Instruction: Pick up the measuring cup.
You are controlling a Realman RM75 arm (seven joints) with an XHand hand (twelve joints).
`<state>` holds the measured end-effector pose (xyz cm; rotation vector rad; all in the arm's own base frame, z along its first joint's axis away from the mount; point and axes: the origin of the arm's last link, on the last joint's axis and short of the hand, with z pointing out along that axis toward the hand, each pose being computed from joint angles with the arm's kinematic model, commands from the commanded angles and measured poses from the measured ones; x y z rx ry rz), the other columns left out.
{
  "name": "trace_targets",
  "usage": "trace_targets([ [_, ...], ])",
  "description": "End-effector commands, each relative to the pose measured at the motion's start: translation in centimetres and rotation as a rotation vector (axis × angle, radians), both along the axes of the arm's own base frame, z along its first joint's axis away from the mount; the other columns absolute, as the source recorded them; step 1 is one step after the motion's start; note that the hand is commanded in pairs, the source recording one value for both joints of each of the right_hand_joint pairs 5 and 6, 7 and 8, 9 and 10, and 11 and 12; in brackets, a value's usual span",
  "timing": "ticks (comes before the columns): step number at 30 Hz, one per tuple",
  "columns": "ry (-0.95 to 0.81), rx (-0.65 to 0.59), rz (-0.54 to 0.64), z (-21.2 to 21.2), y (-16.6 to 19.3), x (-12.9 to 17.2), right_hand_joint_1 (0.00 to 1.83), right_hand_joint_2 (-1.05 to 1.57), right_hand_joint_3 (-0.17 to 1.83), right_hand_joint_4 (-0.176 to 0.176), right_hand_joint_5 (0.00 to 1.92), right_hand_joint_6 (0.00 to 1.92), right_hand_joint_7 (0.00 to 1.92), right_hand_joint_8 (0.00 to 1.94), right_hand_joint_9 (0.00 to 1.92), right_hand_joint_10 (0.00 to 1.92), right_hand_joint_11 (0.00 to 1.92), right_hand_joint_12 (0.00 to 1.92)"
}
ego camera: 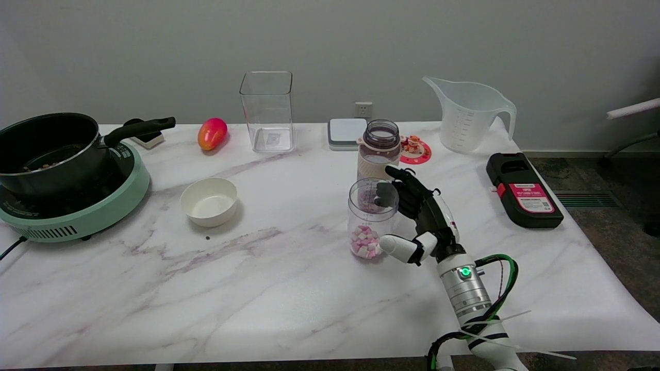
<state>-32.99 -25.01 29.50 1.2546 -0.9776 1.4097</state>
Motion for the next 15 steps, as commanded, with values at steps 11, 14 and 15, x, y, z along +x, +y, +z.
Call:
trace_targets([
  [11,0.005,0.009,0.007,0.31,-0.87,0.25,1.15,-0.36,1.04,0.0,0.56,0.56,0.6,0.6,0.58,0.58,0.65,0.65],
  [14,0.006,0.008,0.006,0.37,-0.87,0.23,1.15,-0.35,1.04,0.0,0.63,0.63,0.6,0.6,0.57,0.57,0.65,0.65],
  [15,0.006,0.008,0.006,0.37,-0.87,0.23,1.15,-0.35,1.04,0.0,0.64,0.64,0.6,0.6,0.57,0.57,0.65,0.65],
])
